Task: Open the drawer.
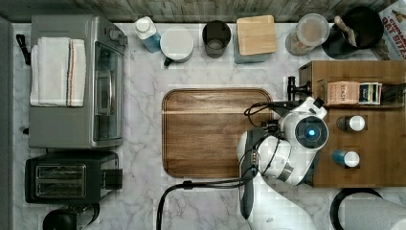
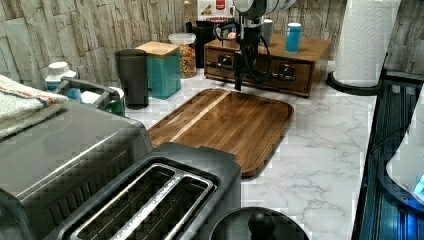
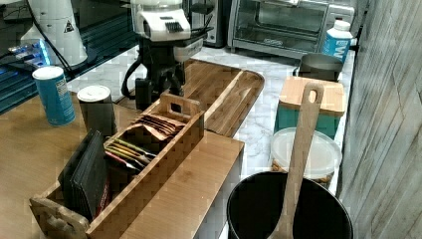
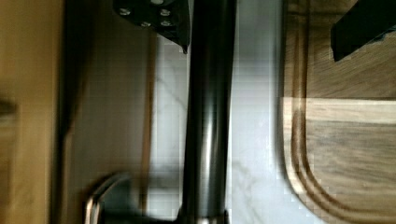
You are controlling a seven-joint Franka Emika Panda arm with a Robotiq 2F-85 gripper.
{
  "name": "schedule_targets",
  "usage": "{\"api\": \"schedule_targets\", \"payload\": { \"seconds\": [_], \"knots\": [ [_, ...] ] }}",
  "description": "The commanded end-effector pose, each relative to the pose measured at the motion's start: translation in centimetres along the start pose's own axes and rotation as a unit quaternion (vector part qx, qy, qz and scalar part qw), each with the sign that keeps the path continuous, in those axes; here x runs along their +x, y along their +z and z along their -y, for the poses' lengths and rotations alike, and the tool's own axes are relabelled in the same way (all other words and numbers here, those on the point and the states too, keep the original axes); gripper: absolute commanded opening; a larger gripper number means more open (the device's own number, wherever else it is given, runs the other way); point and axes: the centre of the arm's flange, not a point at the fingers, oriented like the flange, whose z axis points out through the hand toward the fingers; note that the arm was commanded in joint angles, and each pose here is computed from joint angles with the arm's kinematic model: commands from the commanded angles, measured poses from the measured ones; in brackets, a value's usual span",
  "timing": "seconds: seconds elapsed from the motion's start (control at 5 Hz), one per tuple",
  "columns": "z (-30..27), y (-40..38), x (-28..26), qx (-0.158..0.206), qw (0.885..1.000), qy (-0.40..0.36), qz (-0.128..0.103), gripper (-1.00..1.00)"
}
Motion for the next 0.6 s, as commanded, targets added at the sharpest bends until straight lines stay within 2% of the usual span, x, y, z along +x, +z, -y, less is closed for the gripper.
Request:
{"api": "schedule_targets", "payload": {
  "seconds": [0.2, 0.4, 0.6],
  "knots": [
    [3.0, -5.9, 1.8, 0.019, 0.999, 0.031, 0.009, 1.00],
    [4.8, -4.9, 1.7, 0.044, 0.998, 0.023, -0.023, 1.00],
    [6.7, -3.4, 1.8, 0.076, 0.996, 0.022, -0.043, 1.00]
  ]
}}
